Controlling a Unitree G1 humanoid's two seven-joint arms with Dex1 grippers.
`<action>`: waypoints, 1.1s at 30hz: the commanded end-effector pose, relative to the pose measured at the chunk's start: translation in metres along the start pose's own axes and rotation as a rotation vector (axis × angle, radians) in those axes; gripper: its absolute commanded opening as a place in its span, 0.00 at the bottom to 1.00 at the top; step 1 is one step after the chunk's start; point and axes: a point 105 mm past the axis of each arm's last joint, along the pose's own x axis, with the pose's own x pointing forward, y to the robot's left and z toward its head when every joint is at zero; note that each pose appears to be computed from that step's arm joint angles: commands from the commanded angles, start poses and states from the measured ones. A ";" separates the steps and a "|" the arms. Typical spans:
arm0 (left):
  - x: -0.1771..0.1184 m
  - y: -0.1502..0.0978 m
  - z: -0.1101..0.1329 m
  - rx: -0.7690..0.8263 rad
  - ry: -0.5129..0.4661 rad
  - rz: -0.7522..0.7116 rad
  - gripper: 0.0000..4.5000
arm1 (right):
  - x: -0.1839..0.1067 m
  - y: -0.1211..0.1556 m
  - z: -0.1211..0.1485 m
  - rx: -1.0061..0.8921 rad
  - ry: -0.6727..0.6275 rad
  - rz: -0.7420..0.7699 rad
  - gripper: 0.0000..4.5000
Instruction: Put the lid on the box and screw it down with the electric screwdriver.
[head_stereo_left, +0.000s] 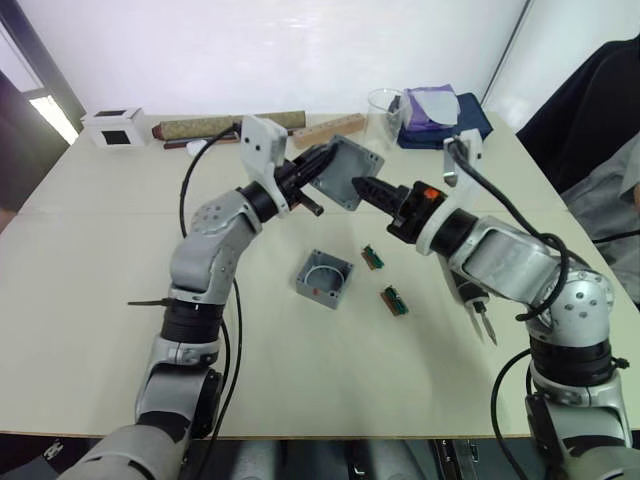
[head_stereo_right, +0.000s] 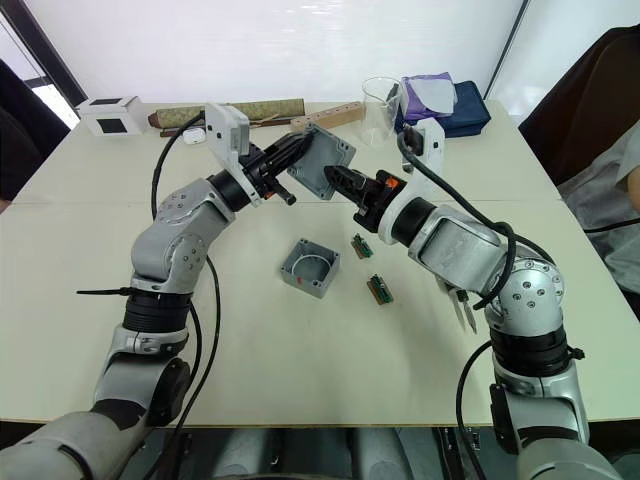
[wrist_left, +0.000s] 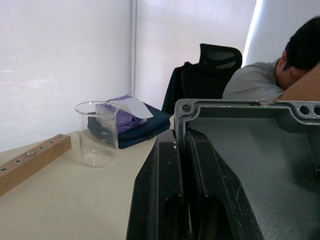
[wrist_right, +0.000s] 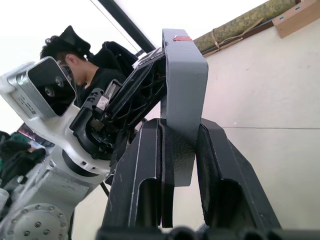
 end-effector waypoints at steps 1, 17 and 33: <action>-0.008 -0.008 0.004 -0.018 0.026 -0.093 0.36 | -0.006 0.026 0.010 -0.345 -0.020 0.080 0.09; -0.108 0.015 -0.001 0.022 0.509 -0.531 0.99 | -0.008 -0.018 -0.053 -2.097 -0.163 0.249 0.09; -0.128 0.026 -0.007 0.101 0.613 -0.589 0.99 | 0.000 -0.039 -0.097 -2.235 -0.249 0.360 0.09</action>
